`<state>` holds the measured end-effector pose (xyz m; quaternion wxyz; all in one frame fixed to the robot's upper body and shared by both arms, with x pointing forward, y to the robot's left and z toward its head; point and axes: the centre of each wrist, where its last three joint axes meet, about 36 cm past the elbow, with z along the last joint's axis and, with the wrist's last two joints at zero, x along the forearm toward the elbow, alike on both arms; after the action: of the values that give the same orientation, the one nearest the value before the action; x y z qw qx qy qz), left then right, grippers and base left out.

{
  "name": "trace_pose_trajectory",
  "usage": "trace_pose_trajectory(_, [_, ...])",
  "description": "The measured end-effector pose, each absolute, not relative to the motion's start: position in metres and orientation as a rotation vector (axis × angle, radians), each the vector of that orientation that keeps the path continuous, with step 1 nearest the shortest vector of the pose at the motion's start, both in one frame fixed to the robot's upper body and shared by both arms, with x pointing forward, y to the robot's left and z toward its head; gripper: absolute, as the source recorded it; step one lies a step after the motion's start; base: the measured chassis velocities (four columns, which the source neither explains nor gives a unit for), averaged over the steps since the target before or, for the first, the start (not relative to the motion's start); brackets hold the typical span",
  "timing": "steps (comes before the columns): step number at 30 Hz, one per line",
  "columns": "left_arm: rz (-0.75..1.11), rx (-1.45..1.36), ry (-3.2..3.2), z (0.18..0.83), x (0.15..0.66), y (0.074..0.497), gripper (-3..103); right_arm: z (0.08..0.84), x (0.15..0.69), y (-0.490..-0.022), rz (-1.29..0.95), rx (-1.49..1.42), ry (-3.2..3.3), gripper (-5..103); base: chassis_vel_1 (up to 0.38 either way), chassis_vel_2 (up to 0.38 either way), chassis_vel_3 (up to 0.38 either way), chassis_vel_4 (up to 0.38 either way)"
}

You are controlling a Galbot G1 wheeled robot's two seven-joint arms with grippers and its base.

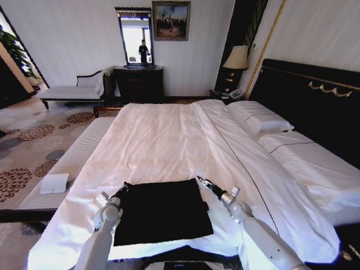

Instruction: Fold the clothes on the bed.

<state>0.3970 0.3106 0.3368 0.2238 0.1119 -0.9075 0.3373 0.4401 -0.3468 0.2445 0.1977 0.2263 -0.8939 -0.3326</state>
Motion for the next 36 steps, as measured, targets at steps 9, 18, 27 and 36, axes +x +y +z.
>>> trace_pose_trajectory(9, [0.933, 0.307, -2.508, 0.34, 0.398, 0.309, 0, 0.22, 0.443, -0.328, -0.928, 0.636, -2.462, 100, 0.0, 0.0, 0.0, 0.0])
trace_pose_trajectory(18, [0.929, 0.31, -2.503, 0.338, 0.398, 0.308, 0, 0.214, 0.45, -0.308, -0.997, 0.649, -2.45, 72, 0.0, 0.0, 0.0, 0.0])
trace_pose_trajectory(27, [0.926, 0.313, -2.501, 0.337, 0.398, 0.308, 0, 0.215, 0.448, -0.309, -1.013, 0.685, -2.465, 40, 0.0, 0.0, 0.0, 0.0])
trace_pose_trajectory(36, [0.926, 0.312, -2.504, 0.337, 0.396, 0.307, 0, 0.221, 0.444, -0.305, -1.041, 0.724, -2.511, 7, 0.0, 0.0, 0.0, 0.0])
